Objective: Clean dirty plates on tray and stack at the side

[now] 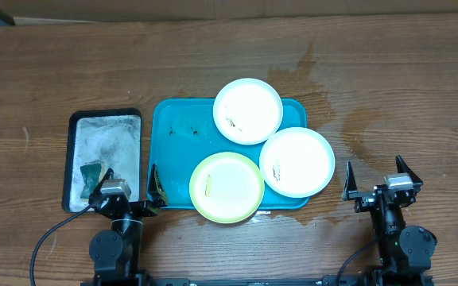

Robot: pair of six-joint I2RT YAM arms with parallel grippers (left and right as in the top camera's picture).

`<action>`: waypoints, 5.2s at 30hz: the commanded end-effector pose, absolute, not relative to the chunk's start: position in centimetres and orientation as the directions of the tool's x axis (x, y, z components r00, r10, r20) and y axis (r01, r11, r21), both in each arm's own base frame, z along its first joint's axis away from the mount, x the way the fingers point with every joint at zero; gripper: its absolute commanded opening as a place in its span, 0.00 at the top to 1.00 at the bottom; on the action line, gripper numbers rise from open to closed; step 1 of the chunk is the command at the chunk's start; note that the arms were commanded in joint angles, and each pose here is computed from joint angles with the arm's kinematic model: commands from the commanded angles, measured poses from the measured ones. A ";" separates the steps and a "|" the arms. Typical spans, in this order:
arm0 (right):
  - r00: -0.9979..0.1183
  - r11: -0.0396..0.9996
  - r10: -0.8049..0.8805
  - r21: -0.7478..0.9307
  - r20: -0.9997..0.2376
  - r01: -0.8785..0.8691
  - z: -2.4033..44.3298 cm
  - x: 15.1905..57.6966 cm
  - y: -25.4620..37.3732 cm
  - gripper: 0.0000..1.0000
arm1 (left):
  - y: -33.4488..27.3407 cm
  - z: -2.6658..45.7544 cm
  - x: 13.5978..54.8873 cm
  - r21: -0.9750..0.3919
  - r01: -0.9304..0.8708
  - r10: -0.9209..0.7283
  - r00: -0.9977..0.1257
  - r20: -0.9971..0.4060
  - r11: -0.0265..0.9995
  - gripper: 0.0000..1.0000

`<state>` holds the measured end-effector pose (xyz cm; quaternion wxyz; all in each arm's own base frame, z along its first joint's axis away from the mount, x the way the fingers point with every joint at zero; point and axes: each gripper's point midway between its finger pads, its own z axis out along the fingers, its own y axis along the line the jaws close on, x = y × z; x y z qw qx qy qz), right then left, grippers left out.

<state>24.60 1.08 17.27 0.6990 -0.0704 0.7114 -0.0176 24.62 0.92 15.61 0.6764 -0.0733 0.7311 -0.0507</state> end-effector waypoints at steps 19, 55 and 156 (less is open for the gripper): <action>-0.010 0.990 -0.128 -0.127 -0.992 -0.062 17.1 24.6 0.8 0.00 | 1.0 15.5 24.6 -0.146 -0.042 -0.149 -0.073 -0.986 0.988 0.00; -0.004 0.987 -0.127 -0.126 -0.992 -0.095 17.2 24.6 1.4 0.00 | 0.9 15.6 24.6 -0.163 -0.039 -0.166 -0.073 -0.983 0.986 0.00; -0.986 0.970 -0.139 0.188 -0.090 -0.154 3.7 24.6 24.0 0.96 | 4.5 22.8 29.7 0.060 -0.335 -0.286 -0.874 -0.394 0.940 0.00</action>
